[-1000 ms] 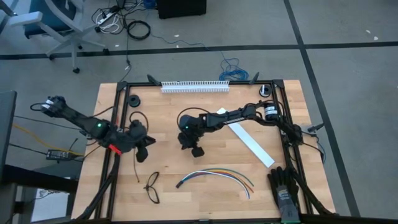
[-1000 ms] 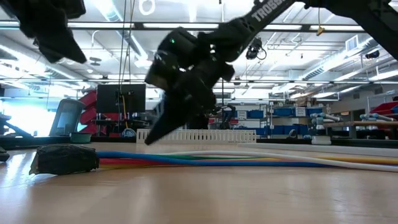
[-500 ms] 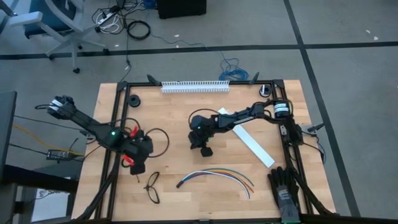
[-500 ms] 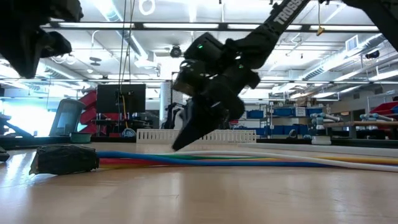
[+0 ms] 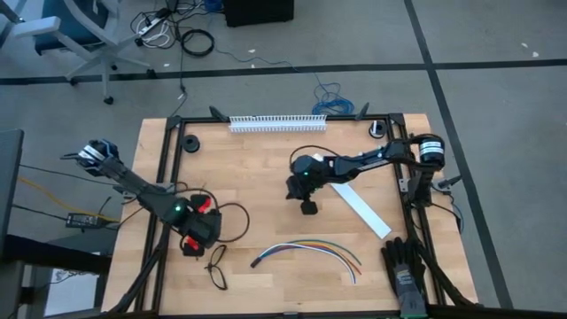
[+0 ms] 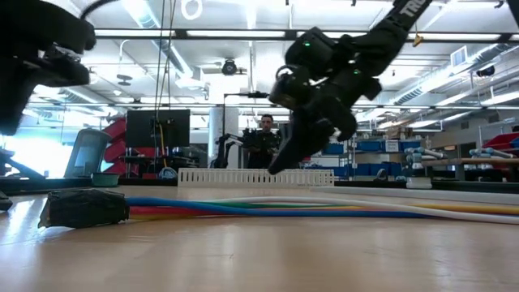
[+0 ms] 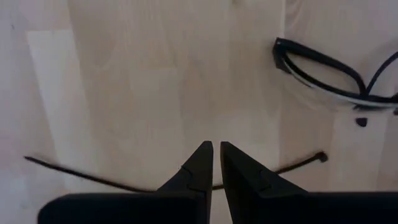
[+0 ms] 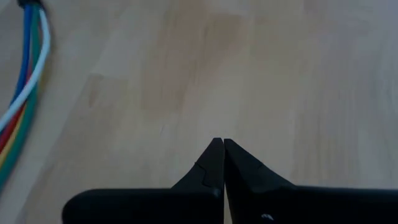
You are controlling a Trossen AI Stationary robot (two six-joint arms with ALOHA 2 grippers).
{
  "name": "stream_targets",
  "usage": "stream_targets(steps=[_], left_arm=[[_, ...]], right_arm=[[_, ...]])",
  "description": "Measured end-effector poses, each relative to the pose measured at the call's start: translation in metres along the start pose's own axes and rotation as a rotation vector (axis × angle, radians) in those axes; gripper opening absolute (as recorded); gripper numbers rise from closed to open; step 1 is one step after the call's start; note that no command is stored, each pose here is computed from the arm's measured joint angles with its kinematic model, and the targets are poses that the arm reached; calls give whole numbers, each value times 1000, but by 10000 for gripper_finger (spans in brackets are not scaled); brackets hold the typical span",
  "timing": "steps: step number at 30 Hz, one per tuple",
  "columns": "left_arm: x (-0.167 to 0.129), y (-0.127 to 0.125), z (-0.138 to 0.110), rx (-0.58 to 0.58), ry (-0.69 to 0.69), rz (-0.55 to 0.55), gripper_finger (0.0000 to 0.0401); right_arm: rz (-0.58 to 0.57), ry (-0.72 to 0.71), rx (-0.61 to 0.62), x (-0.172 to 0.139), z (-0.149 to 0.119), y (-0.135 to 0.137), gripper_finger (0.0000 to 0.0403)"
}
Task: Ziptie cables
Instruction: Wrap the zip tie around the cable wires
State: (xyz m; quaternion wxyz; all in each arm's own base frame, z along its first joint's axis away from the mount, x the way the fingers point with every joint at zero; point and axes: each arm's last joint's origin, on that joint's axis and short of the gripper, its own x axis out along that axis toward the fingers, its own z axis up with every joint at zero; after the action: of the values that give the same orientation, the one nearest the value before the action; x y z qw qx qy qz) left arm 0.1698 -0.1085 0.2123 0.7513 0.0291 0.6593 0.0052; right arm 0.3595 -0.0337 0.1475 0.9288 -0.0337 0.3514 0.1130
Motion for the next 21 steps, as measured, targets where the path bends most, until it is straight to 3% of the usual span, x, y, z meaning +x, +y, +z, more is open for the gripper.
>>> stream_targets(steps=[12,21], left_arm=[[-1,-46,-23,-116,-85,-29,40],[23,-69,-35,46,-48,-13,40]], right_arm=[[-41,-93,71,-19,-20,8,0],[-53,-144,57,-19,-15,8,0]])
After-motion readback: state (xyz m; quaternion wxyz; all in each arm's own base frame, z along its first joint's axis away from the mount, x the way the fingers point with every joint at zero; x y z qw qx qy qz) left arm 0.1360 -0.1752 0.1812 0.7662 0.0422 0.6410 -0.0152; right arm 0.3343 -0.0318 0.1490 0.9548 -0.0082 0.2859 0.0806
